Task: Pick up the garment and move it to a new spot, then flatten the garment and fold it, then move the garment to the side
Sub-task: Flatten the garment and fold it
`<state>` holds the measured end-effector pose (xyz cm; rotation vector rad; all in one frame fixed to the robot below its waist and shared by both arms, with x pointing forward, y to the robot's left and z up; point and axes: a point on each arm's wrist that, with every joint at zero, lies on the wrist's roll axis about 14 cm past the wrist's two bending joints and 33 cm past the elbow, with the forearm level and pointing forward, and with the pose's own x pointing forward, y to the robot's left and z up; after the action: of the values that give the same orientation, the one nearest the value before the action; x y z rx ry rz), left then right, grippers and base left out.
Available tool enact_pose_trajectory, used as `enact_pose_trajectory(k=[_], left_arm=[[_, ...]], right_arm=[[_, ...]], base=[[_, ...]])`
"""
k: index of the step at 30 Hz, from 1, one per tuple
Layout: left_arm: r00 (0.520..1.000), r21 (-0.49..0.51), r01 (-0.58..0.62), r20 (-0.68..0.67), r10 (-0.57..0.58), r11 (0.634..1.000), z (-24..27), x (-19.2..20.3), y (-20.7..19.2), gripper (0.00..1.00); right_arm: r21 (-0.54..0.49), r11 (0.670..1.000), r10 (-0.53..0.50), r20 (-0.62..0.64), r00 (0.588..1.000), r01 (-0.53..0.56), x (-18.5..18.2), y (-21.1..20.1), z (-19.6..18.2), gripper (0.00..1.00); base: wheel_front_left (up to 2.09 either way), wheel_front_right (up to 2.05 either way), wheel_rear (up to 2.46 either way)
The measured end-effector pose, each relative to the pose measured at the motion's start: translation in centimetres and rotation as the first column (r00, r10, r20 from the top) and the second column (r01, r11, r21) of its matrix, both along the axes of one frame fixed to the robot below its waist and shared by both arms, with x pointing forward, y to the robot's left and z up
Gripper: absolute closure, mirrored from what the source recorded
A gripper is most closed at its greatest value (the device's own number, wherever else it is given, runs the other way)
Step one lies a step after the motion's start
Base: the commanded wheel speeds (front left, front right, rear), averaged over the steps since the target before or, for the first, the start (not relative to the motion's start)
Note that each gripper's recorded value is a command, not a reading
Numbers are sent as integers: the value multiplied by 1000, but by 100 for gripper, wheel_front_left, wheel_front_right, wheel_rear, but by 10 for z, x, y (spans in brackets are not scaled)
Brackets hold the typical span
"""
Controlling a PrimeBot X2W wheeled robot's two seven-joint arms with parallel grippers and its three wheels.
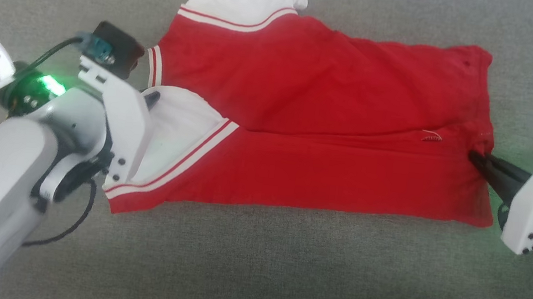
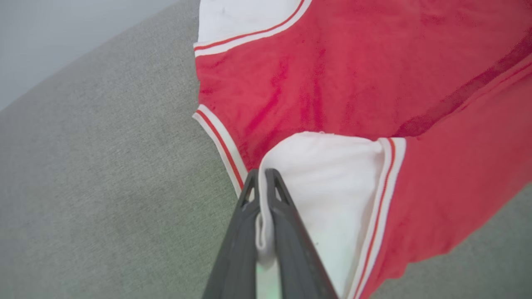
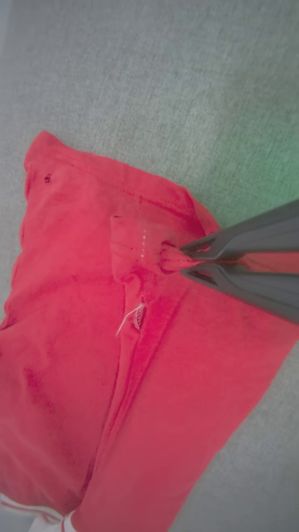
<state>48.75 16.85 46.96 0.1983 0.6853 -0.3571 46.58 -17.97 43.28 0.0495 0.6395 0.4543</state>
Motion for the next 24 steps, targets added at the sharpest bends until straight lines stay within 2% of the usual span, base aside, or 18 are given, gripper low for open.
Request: enact_pose_trajectory(k=[4,8,13,14,16,17,18,19,20,21,22,24], left_arm=[[998,-4,-7,-61,6,1000,-26,14,-1,100],[983,-15,-32,-183,29,999,-66,14,1,100],[963,-29,-76,-262,65,997,-86,15,4,100],[957,-35,-90,-278,76,995,-88,15,4,100],[951,-28,-90,-298,78,996,-90,16,5,97],[948,-32,-100,-308,86,994,-91,16,5,79],[946,-28,-102,-313,88,994,-91,16,6,60],[945,-25,-108,-313,95,994,-90,17,7,29],[945,-25,-117,-312,103,993,-89,19,7,0],[944,-25,-126,-310,112,992,-88,19,8,0],[943,-23,-135,-310,121,991,-86,19,9,0],[946,-18,-142,-297,130,990,-81,20,13,0]], right_arm=[[-21,1000,-6,-39,999,5,12,-1,-17,100],[-32,999,-6,-115,993,3,16,3,-43,100],[-49,999,3,-157,988,-11,21,6,-53,99],[-52,999,4,-159,987,-12,23,6,-53,88],[-42,999,-1,-173,985,-7,25,8,-54,79],[-49,999,1,-177,984,-10,26,8,-55,73],[-53,998,7,-180,984,-17,27,10,-54,60],[-52,999,5,-180,984,-14,28,10,-54,50],[-50,999,5,-181,983,-15,28,11,-53,25],[-53,998,11,-177,984,-21,29,12,-52,10],[-51,998,11,-170,985,-20,30,12,-50,0],[-43,999,11,-150,989,-18,33,14,-45,0]], base=[[0,0,0],[0,0,0],[0,0,0],[0,0,0],[0,0,0],[0,0,0],[0,0,0],[0,0,0],[0,0,0],[0,0,0],[0,0,0],[0,0,0]])
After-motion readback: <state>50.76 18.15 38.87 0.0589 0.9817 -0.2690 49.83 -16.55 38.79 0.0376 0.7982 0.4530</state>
